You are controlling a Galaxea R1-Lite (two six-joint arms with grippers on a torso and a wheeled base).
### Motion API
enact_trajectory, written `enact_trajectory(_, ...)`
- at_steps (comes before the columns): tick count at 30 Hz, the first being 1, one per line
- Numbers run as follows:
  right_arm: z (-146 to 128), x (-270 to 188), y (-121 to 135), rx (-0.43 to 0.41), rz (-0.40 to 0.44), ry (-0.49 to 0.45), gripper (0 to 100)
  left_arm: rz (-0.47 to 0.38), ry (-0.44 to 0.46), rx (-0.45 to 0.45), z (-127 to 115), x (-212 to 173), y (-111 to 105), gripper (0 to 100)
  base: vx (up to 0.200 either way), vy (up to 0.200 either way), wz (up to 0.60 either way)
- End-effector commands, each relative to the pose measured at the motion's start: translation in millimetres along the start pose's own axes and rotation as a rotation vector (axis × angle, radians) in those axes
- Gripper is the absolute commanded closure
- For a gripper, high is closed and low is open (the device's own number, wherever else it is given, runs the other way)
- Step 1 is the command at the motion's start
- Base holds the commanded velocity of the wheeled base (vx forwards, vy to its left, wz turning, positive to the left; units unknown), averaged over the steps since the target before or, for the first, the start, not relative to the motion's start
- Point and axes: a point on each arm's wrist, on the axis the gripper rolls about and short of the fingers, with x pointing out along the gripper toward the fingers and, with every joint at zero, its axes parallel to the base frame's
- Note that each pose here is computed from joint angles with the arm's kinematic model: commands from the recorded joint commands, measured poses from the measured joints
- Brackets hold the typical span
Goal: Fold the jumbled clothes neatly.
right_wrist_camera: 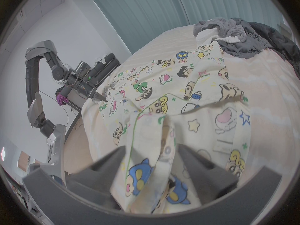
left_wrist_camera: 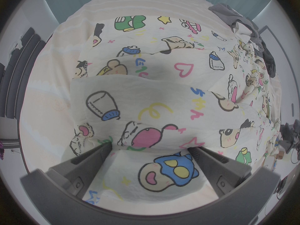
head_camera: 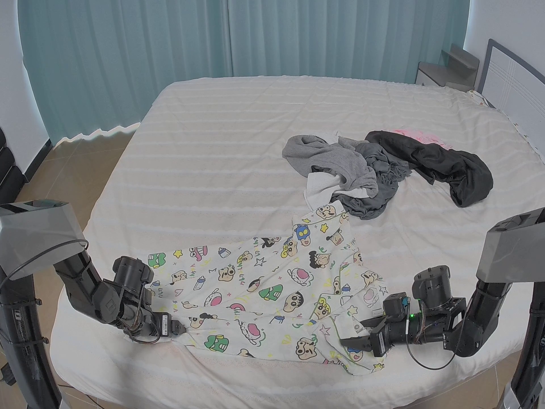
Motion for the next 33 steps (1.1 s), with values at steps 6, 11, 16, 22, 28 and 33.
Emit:
enact_trajectory(6,15,2,-1,-0.016,0.0,-0.046,100,0.001,0.011,0.002,-3,1,0,0,0.0,0.0,0.0)
enact_trajectory(11,26,-8,9,-0.048,0.017,-0.091,100,0.001,0.009,0.002,-2,0,0,0,0.0,0.0,0.0)
enact_trajectory(16,21,-11,29,-0.083,0.066,-0.068,100,0.001,0.009,0.002,-2,0,0,0,0.0,0.0,0.0)
enact_trajectory(22,10,-9,56,-0.141,0.137,-0.019,100,0.001,0.011,0.002,-3,0,0,0,0.0,0.0,0.0)
enact_trajectory(28,0,-3,58,-0.171,0.15,0.031,100,0.001,0.011,0.002,-3,0,0,0,0.0,0.0,0.0)
enact_trajectory(33,-15,7,64,-0.209,0.156,0.095,0,0.001,0.013,0.004,-3,1,0,0,0.0,0.0,0.0)
